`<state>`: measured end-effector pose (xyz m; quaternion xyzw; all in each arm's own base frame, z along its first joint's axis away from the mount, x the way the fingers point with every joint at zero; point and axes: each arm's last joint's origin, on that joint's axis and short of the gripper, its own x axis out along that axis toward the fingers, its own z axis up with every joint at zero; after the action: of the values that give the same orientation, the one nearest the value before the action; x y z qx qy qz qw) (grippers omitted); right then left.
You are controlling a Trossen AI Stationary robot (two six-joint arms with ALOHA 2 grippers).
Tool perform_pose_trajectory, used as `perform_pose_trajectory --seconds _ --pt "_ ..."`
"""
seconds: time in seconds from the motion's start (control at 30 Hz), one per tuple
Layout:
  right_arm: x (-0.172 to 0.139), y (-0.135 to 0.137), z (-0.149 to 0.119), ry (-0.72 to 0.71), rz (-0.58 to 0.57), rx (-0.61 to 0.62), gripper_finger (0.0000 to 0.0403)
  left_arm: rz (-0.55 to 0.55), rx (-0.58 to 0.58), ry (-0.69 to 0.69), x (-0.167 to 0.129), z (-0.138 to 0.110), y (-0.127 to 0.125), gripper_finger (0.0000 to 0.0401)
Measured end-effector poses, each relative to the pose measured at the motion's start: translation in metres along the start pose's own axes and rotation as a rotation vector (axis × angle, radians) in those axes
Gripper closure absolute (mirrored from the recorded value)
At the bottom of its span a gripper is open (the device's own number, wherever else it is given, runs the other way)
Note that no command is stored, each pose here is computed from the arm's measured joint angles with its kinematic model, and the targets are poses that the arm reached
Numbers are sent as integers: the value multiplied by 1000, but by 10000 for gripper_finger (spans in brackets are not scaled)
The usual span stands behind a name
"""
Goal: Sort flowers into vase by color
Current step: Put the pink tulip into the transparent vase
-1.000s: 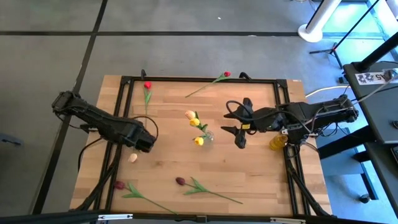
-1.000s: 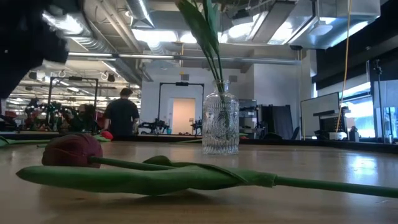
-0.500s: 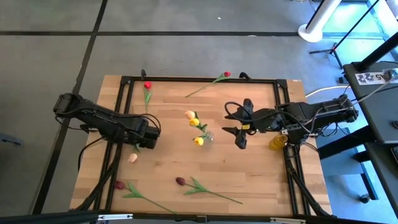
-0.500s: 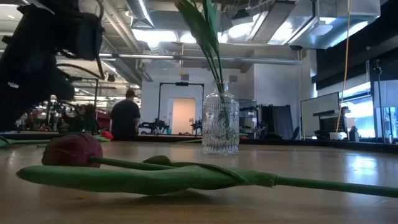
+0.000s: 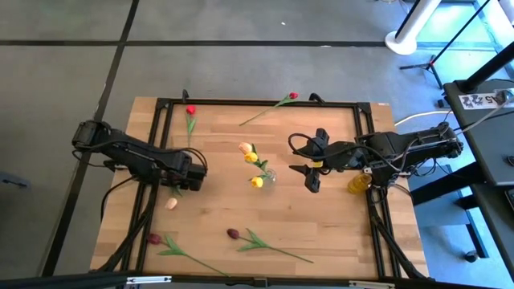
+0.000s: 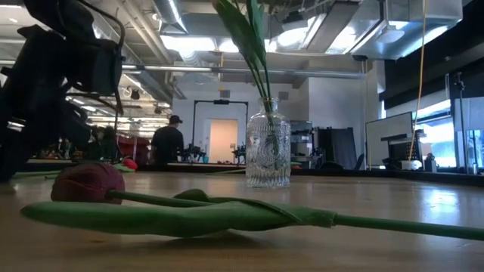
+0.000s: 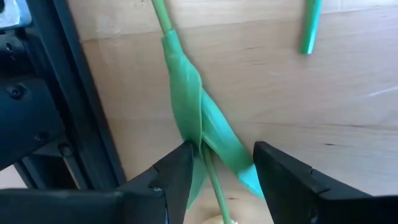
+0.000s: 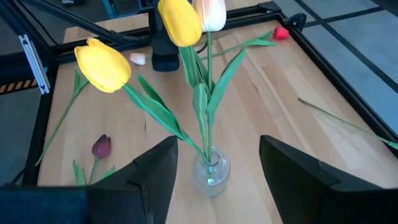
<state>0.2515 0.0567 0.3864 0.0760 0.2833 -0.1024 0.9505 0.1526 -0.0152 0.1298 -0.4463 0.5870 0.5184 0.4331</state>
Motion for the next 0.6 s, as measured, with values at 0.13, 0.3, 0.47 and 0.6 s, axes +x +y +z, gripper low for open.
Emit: perform_pose_trajectory --seconds 0.13,0.3,0.47,0.6 --pt "0 0 0 0 1 0 178 -23 5 -25 -3 0 -4 278" --pt "-2 -1 0 -2 3 -8 178 -64 29 -106 -8 -2 -9 370" --pt "-19 -7 1 -27 11 0 178 -129 87 -203 -34 -10 -20 390" --pt "-35 -13 3 -70 26 0 178 -194 163 -349 -78 -12 -25 396"
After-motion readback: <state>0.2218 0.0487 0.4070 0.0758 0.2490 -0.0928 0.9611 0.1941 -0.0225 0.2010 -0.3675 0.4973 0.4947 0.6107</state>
